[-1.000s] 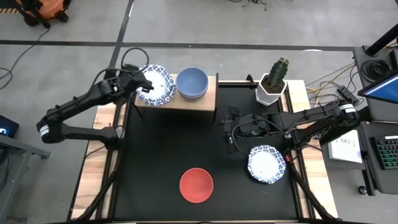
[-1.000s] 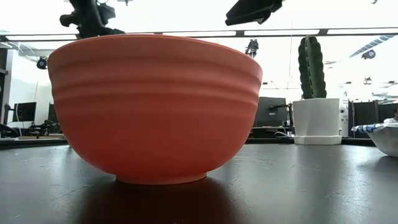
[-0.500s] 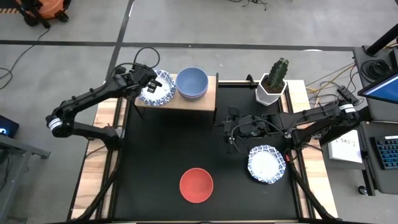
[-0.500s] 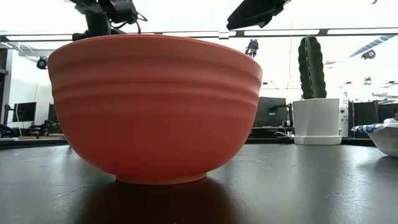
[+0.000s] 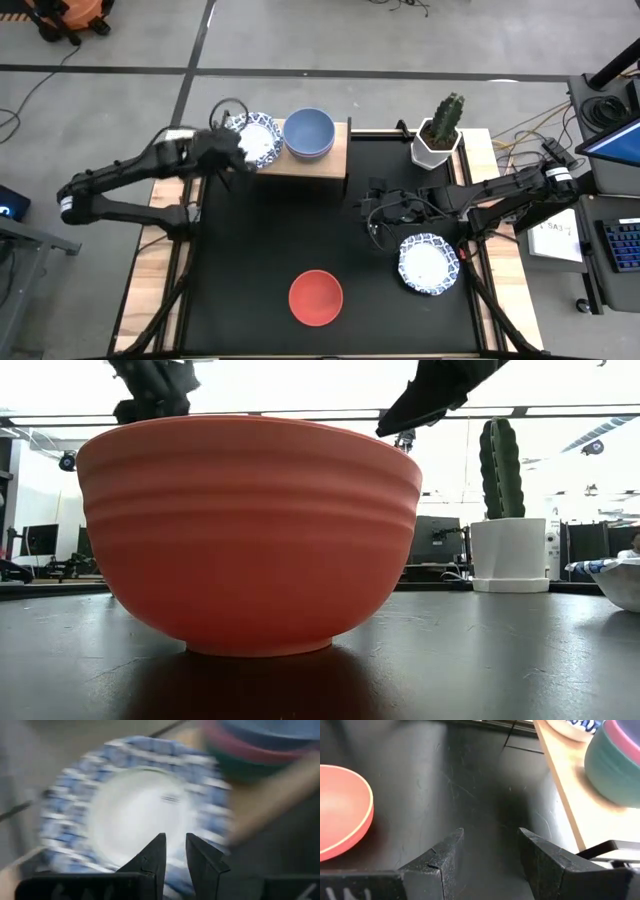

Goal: Place and stack bowls onto a shelf
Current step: Stack the orange bowl on top of the blue bowl on the shelf, then stack the white patterned bowl on top of the white patterned bowl on the shelf

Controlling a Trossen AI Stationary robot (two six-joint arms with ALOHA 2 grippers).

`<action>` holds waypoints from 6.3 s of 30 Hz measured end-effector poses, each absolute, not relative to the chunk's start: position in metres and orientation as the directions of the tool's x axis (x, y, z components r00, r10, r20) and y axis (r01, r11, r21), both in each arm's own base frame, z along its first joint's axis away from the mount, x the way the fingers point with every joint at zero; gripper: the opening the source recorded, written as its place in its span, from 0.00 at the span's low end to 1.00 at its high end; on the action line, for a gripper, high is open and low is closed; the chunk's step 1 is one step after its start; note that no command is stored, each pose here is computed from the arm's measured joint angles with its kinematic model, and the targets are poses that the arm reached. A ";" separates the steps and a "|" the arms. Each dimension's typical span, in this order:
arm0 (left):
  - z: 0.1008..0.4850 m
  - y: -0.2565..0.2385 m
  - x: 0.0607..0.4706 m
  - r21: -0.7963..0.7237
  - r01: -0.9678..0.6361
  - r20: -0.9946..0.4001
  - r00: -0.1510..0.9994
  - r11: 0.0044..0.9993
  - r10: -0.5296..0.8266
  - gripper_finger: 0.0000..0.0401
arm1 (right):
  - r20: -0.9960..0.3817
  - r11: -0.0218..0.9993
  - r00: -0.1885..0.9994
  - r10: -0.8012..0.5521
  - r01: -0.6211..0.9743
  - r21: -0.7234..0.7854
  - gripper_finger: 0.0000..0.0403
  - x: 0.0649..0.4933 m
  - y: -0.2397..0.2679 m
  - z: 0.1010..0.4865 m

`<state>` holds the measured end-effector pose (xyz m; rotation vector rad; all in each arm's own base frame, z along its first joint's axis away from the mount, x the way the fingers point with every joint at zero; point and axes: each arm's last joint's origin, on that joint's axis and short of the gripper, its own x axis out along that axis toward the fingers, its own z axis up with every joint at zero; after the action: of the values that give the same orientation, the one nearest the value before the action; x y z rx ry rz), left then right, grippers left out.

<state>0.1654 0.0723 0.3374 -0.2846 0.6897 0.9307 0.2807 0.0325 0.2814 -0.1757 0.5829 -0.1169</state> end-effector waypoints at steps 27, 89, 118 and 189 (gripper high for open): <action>0.256 -0.144 0.213 0.030 -0.138 -0.452 0.882 0.990 0.136 0.14 | -0.567 0.999 0.824 0.024 -0.034 -0.007 0.44 0.305 0.052 0.281; 0.277 -0.129 0.204 0.432 -0.237 -0.335 0.854 0.870 0.398 0.14 | -0.492 0.904 0.832 -0.255 0.386 0.185 0.02 0.367 -0.036 0.407; 0.279 -0.125 0.203 0.488 -0.273 -0.302 0.838 0.829 0.454 0.14 | -0.523 0.761 0.720 -0.456 0.620 0.190 0.26 0.372 -0.207 0.382; 0.239 -0.164 0.251 0.169 -0.394 -0.405 0.808 0.903 0.428 0.14 | -0.147 0.942 0.931 -0.335 0.326 -0.079 0.02 0.346 -0.147 0.335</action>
<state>0.2514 -0.1640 0.2394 0.0782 0.4514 0.4402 0.3456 -0.1467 0.3349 -0.0538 0.1593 -0.3386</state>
